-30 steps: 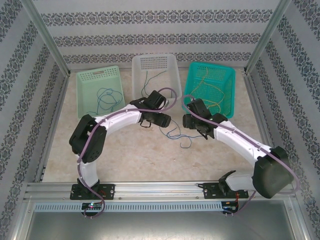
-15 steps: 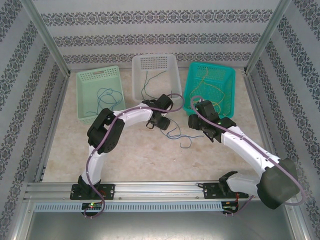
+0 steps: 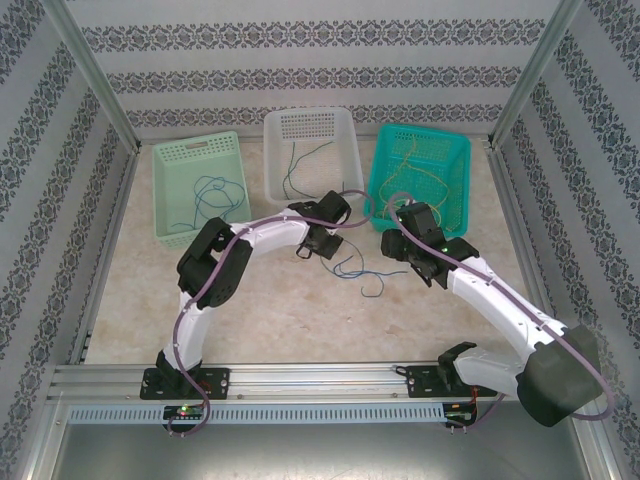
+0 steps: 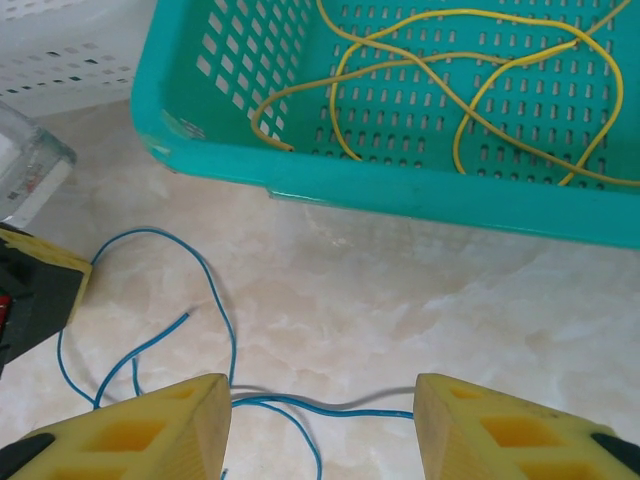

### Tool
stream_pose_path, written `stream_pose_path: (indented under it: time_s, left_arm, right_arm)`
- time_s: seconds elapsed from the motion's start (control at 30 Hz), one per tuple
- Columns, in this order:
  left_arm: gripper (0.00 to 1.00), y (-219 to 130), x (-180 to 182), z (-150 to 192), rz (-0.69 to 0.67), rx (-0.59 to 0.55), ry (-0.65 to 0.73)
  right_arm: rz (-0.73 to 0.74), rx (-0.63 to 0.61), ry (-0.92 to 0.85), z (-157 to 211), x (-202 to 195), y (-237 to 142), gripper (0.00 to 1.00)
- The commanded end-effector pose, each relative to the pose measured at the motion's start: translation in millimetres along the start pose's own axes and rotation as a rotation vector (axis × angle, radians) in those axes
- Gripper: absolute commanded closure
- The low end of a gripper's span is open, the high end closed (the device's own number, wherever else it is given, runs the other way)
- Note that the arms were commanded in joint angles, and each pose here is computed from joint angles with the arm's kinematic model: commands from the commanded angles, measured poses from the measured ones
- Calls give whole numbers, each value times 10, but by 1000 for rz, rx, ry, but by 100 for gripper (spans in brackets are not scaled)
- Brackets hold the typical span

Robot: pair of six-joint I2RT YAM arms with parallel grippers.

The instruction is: Untangle the cables

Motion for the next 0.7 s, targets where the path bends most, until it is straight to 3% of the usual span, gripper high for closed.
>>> stream_pose_path:
  time_s: [0.0,0.17,0.43,0.67]
  left_arm:
    - [100,107,-9,397,-14,131,11]
    - [100,-350,103,235,-68,33,-10]
    - [100,-1501,425,-32,-230,-165,-17]
    - [100,-2410,840,78,-413,-295,-68]
  right_arm:
    - [14,-3,13,20,-69,-25,48]
    - [9,2,11,35,-70,-20,49]
    - [-18,3,17,56,-41,0,49]
    - [-57,22,-5,95,55,55,49]
Point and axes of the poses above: each hand's point on the last joint's axis, 136 mm out from that joint toward the fingers, its own y axis out along the fingers, its own x axis along the line the jaws close on, z = x × y, the point moved 3 cm from there along -y, back along the fingers, and after that the axes turned 14 degrees about y, right-handed, at the moved point
